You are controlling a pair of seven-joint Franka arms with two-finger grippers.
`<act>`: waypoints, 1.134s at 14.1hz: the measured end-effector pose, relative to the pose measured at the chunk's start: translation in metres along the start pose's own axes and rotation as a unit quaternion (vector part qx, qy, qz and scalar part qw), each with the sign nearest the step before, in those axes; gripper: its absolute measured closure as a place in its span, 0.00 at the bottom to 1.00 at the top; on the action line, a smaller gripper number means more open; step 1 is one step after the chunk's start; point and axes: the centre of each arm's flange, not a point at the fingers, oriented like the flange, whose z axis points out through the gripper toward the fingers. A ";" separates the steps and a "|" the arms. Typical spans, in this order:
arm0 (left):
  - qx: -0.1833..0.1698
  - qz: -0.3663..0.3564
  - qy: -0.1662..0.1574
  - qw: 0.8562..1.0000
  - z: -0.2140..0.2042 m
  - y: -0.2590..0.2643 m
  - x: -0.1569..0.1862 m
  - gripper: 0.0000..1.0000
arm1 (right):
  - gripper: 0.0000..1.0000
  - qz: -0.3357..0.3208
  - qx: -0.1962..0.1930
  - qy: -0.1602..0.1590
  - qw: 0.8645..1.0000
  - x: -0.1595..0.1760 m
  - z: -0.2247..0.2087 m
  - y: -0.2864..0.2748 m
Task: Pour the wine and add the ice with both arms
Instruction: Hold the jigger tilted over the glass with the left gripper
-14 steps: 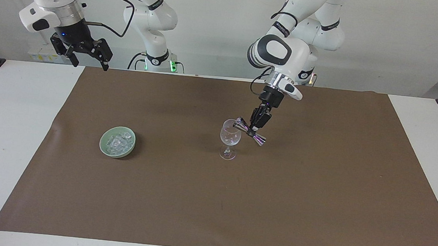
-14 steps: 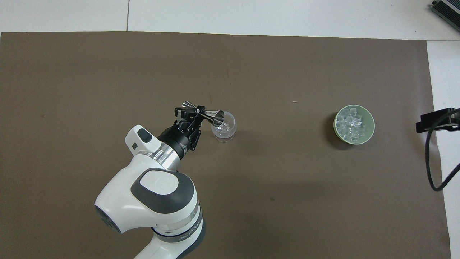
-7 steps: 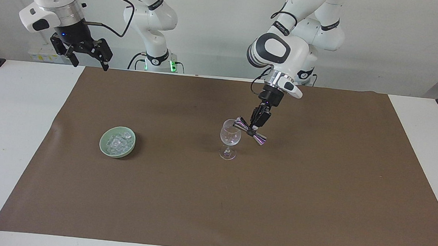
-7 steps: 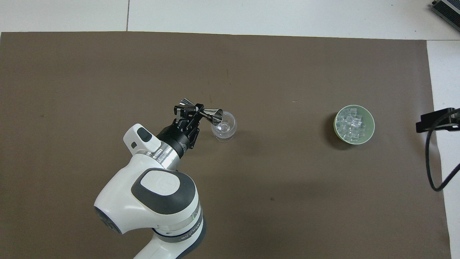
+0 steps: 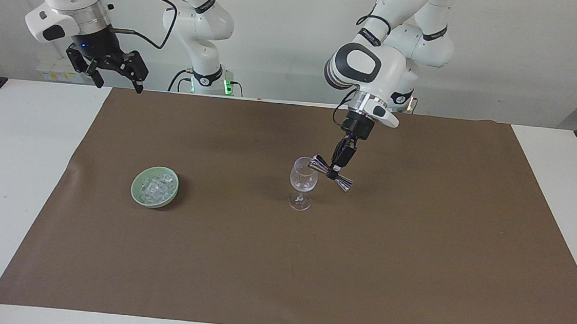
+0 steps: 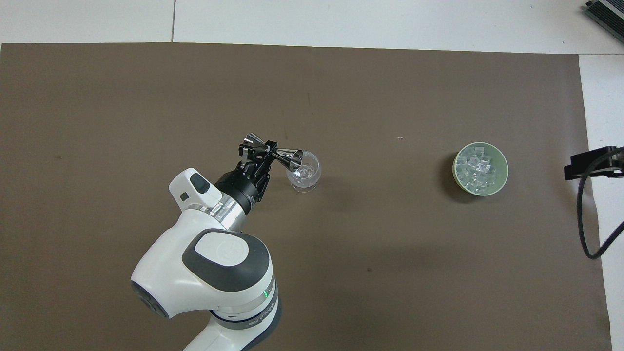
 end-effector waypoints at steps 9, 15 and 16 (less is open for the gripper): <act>-0.002 0.035 0.010 0.999 -0.001 0.003 -0.002 0.79 | 0.00 0.000 0.000 0.000 1.000 0.000 0.000 0.000; -0.008 0.061 0.018 0.998 -0.004 0.009 -0.005 0.79 | 0.00 0.000 0.000 0.000 1.000 0.000 0.000 0.000; -0.008 0.067 0.020 0.998 -0.004 0.009 -0.005 0.79 | 0.00 0.000 0.000 0.000 1.000 0.000 0.000 0.000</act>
